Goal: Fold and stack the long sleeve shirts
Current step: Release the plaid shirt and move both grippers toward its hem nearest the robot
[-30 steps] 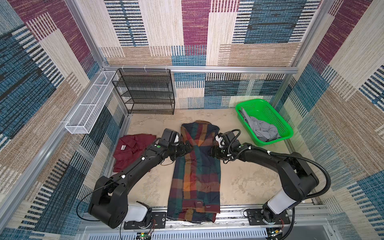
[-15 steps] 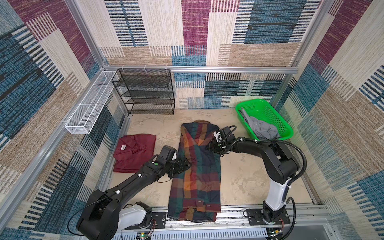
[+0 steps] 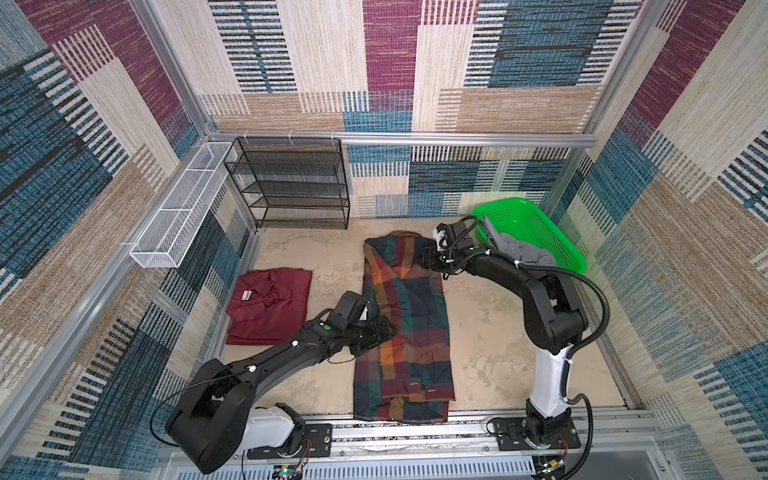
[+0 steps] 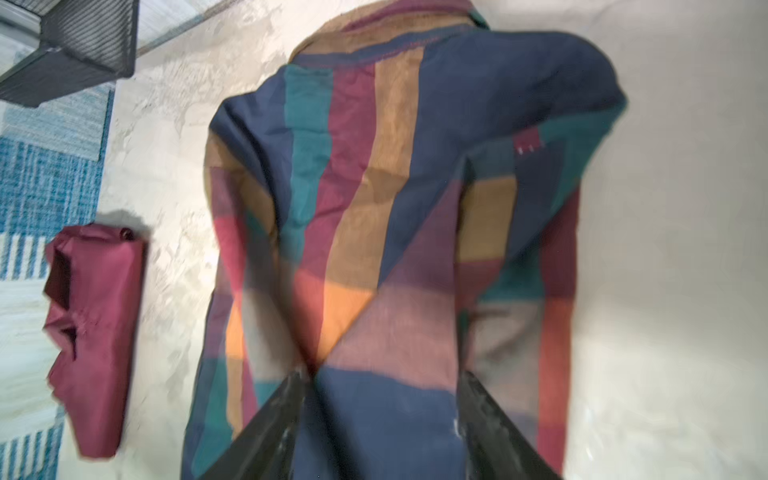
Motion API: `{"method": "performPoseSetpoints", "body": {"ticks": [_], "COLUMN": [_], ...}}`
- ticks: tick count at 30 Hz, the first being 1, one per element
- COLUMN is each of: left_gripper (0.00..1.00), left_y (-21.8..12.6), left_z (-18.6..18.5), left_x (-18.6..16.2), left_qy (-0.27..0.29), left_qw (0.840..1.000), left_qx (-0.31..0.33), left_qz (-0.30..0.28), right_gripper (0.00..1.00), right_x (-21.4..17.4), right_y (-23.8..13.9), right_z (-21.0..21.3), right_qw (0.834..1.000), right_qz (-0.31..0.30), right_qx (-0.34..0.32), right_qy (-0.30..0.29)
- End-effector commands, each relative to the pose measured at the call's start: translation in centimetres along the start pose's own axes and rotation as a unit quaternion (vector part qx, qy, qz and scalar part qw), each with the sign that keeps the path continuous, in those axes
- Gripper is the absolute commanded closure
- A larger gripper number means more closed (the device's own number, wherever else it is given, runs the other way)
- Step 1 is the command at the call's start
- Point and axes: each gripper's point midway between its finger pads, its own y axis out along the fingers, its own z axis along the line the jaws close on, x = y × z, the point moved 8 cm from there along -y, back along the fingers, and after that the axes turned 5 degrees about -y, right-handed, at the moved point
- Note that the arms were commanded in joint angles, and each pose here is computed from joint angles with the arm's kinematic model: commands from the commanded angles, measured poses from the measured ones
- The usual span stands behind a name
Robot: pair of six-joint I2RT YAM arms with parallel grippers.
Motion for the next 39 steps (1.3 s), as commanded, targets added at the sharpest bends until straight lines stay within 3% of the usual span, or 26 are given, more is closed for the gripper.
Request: {"method": "performPoseSetpoints", "body": {"ticks": [1, 4, 9, 17, 26, 31, 32, 39], "left_gripper": [0.14, 0.18, 0.29, 0.52, 0.89, 0.95, 1.00, 1.00], "left_y": [0.5, 0.7, 2.5, 4.6, 3.8, 3.5, 3.4, 0.7], "left_z": [0.7, 2.0, 2.3, 2.0, 0.9, -0.2, -0.3, -0.9], "left_x": [-0.9, -1.9, -3.2, -4.2, -3.9, -3.5, -3.4, -3.7], "left_qy": [0.001, 0.013, 0.023, 0.040, 0.051, 0.055, 0.056, 0.074], "left_qw": [1.000, 0.998, 0.996, 0.993, 0.994, 0.995, 0.996, 0.994], "left_qx": [0.028, 0.068, 0.081, 0.102, 0.091, 0.075, 0.072, 0.083], "left_qz": [0.003, 0.008, 0.029, 0.048, 0.027, 0.019, 0.017, 0.011], "right_gripper": [0.39, 0.38, 0.38, 0.38, 0.38, 0.39, 0.39, 0.39], "right_x": [-0.7, -2.2, -4.6, -7.1, -9.2, -11.0, -11.2, -12.9], "right_y": [-2.8, -5.1, -8.6, -11.2, -11.1, -10.8, -10.8, -11.2], "right_z": [2.1, 3.5, 4.3, 4.1, 3.5, 2.7, 2.6, 2.1], "right_qw": [0.999, 0.998, 0.998, 0.997, 0.997, 0.997, 0.998, 0.998], "right_qz": [-0.004, -0.008, -0.020, -0.024, -0.006, 0.010, 0.011, 0.029], "right_qx": [0.042, 0.053, 0.057, 0.067, 0.074, 0.070, 0.069, 0.062], "right_qy": [-0.010, -0.021, -0.030, -0.022, -0.011, -0.001, 0.000, 0.008]}}
